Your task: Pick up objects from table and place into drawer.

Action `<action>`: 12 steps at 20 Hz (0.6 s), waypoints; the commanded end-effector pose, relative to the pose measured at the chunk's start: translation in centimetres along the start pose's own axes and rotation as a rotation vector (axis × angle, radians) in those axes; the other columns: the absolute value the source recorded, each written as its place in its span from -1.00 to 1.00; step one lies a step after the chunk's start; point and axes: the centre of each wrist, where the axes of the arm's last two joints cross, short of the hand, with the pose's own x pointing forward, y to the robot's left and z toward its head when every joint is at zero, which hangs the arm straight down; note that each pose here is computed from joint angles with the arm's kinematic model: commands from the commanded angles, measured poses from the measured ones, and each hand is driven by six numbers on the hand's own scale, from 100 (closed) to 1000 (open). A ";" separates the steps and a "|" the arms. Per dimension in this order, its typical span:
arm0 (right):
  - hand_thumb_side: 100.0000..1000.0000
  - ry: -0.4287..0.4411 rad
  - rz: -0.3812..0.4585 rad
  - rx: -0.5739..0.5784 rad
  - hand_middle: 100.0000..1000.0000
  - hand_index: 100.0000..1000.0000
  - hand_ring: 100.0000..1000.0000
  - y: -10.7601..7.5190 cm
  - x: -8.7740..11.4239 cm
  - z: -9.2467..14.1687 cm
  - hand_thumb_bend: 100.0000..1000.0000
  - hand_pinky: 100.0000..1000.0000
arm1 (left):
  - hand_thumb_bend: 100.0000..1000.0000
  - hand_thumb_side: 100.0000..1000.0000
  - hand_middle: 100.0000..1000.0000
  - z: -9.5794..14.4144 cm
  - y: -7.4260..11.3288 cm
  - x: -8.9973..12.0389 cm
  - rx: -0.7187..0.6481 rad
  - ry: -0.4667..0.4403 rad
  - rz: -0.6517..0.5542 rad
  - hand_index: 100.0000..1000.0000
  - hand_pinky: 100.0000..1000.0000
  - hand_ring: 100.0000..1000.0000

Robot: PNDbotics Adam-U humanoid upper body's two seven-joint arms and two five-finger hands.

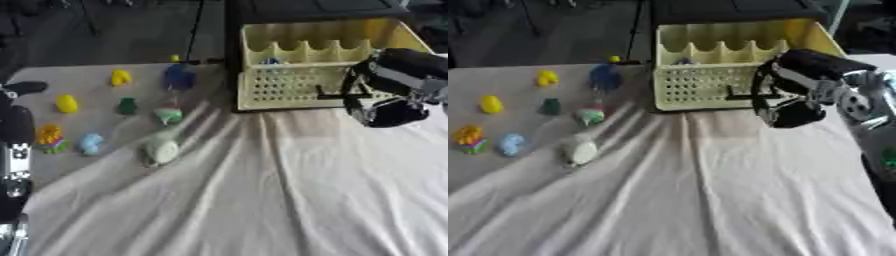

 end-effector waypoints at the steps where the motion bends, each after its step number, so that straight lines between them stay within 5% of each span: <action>1: -0.79 -0.003 0.029 -0.026 -1.00 0.27 -1.00 -1.2 0.0 1.1 -1.00 -1.00 | -0.76 0.96 0.60 -0.6 0.4 0.4 0.020 -0.026 -0.001 0.85 0.35 0.73; 10: -0.79 -0.002 0.033 -0.033 -1.00 0.25 -1.00 -1.0 0.3 2.0 -1.00 -1.00 | -0.77 0.96 0.60 -0.6 0.4 0.4 0.021 -0.025 0.001 0.85 0.35 0.73; 12: -0.78 -0.006 0.034 -0.038 -1.00 0.42 -1.00 -1.0 0.5 2.2 -1.00 -1.00 | -0.77 0.96 0.60 -0.6 0.3 0.4 0.021 -0.025 0.002 0.85 0.35 0.73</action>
